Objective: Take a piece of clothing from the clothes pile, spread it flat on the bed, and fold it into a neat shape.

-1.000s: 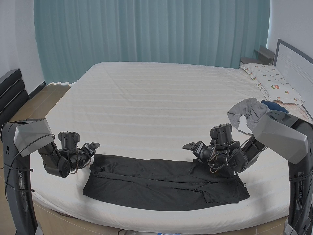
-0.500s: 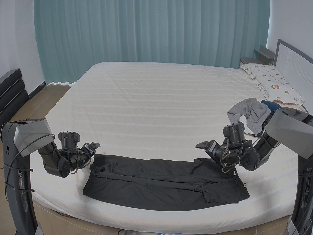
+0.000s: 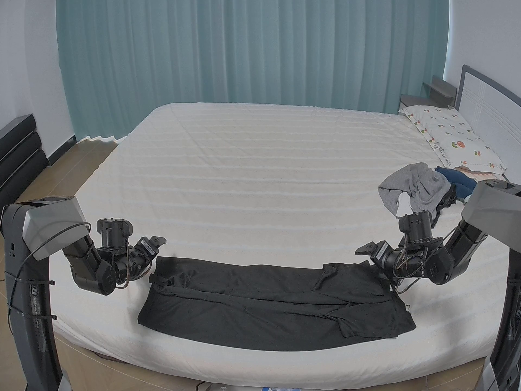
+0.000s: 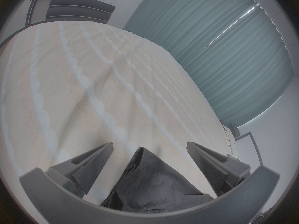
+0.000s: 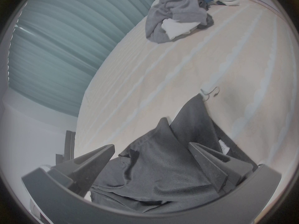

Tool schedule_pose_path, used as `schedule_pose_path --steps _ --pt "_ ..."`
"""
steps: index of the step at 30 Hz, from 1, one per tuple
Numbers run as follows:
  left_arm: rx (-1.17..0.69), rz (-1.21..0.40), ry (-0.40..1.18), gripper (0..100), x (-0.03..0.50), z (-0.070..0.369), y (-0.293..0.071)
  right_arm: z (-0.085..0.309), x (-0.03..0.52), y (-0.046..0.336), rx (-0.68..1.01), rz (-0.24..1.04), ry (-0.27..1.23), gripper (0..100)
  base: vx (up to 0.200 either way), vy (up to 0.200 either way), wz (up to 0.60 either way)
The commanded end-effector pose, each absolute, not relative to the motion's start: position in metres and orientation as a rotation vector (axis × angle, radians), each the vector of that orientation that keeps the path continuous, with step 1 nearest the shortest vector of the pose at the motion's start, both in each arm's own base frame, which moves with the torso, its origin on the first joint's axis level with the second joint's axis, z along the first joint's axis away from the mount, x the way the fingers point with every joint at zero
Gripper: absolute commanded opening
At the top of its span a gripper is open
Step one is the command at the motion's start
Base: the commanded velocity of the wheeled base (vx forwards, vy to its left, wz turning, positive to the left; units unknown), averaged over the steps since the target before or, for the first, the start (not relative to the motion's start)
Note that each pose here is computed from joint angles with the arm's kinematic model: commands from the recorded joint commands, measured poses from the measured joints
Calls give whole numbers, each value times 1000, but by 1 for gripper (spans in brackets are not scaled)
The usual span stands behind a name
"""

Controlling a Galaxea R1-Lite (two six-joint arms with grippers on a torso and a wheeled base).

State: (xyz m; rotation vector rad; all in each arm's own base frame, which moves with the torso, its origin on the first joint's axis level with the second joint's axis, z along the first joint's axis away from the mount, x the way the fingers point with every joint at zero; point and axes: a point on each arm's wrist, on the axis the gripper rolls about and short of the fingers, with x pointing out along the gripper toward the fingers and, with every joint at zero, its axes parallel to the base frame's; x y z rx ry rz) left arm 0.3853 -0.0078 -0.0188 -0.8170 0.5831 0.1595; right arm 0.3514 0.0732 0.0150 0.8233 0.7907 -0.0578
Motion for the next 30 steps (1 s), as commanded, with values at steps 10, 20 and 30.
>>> schedule_pose_path --steps 10,20,30 --pt "-778 111 692 100 326 24 -15 65 267 65 833 -2 736 100 0 0 0" --pt "-713 -61 779 100 276 27 -67 59 235 71 815 33 771 100 0 0 0" --pt "-641 -107 860 100 286 -1 -102 57 216 72 806 67 761 100 0 0 0"
